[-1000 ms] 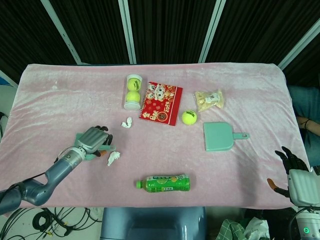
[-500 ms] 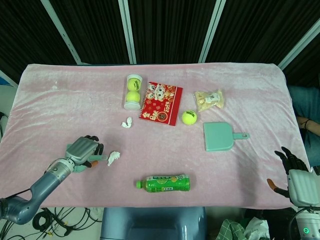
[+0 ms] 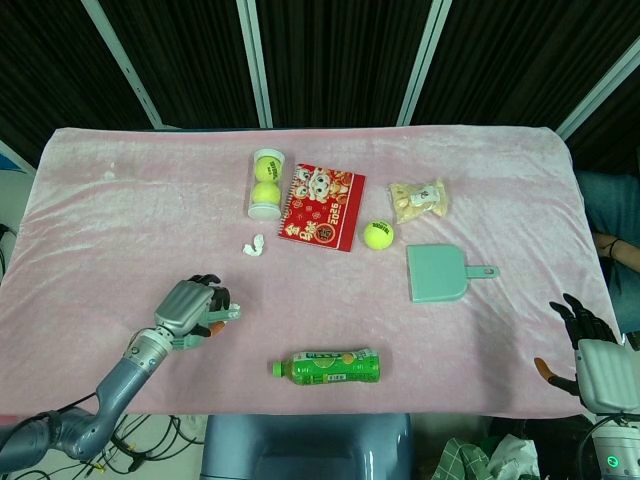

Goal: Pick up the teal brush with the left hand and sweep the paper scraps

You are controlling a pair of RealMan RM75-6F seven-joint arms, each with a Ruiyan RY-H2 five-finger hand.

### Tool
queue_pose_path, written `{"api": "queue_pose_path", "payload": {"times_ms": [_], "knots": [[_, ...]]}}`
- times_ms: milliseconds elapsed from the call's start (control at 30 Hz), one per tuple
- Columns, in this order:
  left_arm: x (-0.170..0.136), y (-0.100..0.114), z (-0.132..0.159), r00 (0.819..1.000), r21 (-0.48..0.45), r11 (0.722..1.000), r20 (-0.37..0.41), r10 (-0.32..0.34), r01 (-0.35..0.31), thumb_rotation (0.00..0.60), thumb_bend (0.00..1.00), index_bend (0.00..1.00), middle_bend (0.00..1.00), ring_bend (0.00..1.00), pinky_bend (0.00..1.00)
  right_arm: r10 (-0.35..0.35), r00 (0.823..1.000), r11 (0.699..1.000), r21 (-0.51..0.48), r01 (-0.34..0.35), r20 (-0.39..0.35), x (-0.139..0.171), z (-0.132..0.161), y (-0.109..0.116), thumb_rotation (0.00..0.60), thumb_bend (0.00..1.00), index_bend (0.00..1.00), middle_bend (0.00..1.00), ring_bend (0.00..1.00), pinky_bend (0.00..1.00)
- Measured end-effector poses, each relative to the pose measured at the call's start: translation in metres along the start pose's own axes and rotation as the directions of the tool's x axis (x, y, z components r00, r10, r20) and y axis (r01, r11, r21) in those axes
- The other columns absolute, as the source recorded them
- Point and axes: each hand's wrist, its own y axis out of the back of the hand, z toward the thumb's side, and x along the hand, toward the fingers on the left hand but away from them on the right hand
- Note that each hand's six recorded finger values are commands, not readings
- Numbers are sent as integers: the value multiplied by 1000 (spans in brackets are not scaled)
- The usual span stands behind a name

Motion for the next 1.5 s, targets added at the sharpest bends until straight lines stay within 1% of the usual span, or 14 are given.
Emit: {"api": "queue_pose_path", "payload": {"times_ms": [200, 400, 500, 667, 800, 900, 1000, 1033, 1100, 1133, 1167, 1267, 1400, 1500], "knots": [[19, 5, 12, 996, -115, 991, 42, 80, -74, 600, 353, 612, 604, 202, 265, -2, 1000, 1000, -2, 2, 0, 0, 0, 0, 600, 146, 174, 75, 137, 177], [36, 6, 36, 986, -217, 972, 114, 118, -91, 600, 353, 625, 614, 202, 277, 0, 1000, 1000, -1, 0, 0, -1, 0, 0, 600, 145, 174, 75, 137, 176], [42, 8, 47, 979, -280, 955, 143, 147, -102, 600, 353, 623, 614, 202, 284, -1, 1000, 1000, 0, 1, 0, -1, 0, 0, 600, 146, 174, 75, 137, 176], [51, 14, 69, 963, -403, 910, 194, 185, -93, 600, 353, 622, 615, 202, 292, -1, 1000, 1000, 0, 1, -2, -1, 0, 0, 600, 145, 174, 75, 137, 176], [60, 26, 88, 943, -450, 887, 238, 233, -106, 600, 353, 625, 615, 202, 302, 1, 1000, 1000, -1, -1, -2, -1, 0, -1, 600, 146, 174, 75, 137, 176], [63, 35, 98, 928, -516, 848, 244, 282, -122, 600, 353, 622, 615, 214, 299, 0, 1000, 1000, 1, 0, -2, -1, 0, -1, 600, 146, 174, 75, 137, 176], [64, 49, 107, 902, -596, 789, 243, 356, -150, 600, 352, 616, 612, 218, 299, 0, 1000, 1000, -1, 0, 1, -1, 0, -1, 600, 147, 174, 75, 137, 176], [64, 55, 110, 889, -614, 771, 242, 389, -169, 600, 353, 616, 612, 218, 299, 1, 1000, 1000, -2, -1, 2, -1, 0, -1, 600, 147, 174, 75, 137, 176], [62, 63, 114, 867, -627, 753, 244, 435, -202, 600, 353, 617, 612, 218, 299, 1, 1000, 1000, -2, -1, 1, -1, 0, -1, 600, 147, 174, 75, 137, 176], [61, 68, 115, 853, -624, 750, 249, 458, -220, 600, 353, 617, 613, 218, 299, 2, 1000, 1000, -1, -2, 1, -1, 0, -1, 600, 146, 174, 75, 137, 176], [60, 70, 116, 846, -617, 753, 255, 468, -231, 600, 353, 618, 613, 218, 300, 3, 1000, 1000, -1, -3, 1, -1, 0, -1, 600, 147, 174, 75, 137, 176], [58, 74, 111, 841, -587, 771, 264, 472, -249, 600, 352, 619, 614, 218, 302, 4, 1000, 1000, -1, -4, 0, -1, 0, -1, 600, 147, 174, 75, 137, 176], [54, 71, 101, 853, -574, 785, 267, 449, -234, 600, 353, 622, 615, 218, 301, 3, 1000, 1000, 0, -3, 1, -1, 1, -1, 600, 150, 174, 75, 137, 176], [50, 61, 90, 873, -574, 795, 266, 408, -197, 600, 353, 622, 616, 218, 301, 1, 1000, 1000, 1, -1, 2, -1, 0, -1, 600, 151, 174, 75, 137, 176]]}}
